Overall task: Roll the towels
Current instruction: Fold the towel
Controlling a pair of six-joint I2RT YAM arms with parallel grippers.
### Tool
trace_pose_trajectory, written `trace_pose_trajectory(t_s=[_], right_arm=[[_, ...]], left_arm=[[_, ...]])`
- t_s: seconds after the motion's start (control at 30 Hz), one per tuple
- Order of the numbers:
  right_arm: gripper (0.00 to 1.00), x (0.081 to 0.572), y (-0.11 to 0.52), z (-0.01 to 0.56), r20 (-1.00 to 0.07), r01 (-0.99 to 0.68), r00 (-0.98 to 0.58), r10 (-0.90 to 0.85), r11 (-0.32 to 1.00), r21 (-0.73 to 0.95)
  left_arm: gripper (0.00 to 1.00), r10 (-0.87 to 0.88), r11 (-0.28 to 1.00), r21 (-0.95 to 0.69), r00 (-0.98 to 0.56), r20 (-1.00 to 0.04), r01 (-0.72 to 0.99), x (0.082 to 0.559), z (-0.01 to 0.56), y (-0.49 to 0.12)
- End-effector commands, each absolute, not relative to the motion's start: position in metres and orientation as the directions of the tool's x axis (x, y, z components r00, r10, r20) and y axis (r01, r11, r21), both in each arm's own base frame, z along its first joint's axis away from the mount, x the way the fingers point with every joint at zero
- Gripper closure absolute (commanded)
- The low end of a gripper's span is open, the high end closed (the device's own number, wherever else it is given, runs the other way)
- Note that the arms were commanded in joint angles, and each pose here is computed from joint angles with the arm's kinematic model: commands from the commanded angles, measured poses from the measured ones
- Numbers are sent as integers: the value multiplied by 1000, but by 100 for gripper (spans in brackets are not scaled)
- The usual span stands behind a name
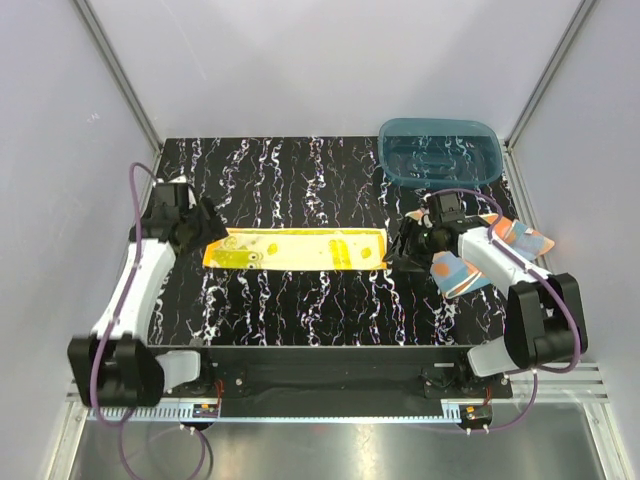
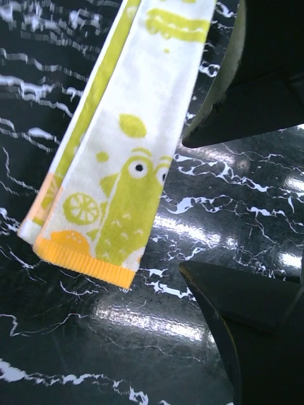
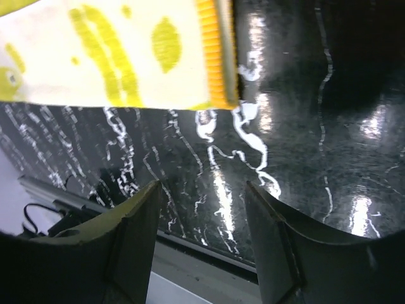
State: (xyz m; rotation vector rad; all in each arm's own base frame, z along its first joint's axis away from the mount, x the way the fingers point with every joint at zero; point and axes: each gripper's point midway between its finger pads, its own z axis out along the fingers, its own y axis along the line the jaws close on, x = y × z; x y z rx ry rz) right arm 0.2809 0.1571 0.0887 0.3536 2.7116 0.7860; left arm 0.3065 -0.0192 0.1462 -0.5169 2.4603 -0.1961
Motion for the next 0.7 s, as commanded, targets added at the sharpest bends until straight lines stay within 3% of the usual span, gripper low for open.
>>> trace_pose_trajectory(t_s=[0.0, 0.13, 0.67], right_arm=[[38, 290, 138, 70, -222, 251, -897, 383, 854, 456], [39, 301, 141, 56, -200, 275, -896, 395, 850, 449], [46, 315, 161, 11, -93, 304, -913, 397, 816, 492]], left_arm=[[22, -310, 948, -262, -715, -627, -182, 289, 164, -33], [21, -268, 963, -195, -652, -709, -184, 277, 175, -24], [22, -227, 974, -169, -667, -710, -152, 281, 175, -32]])
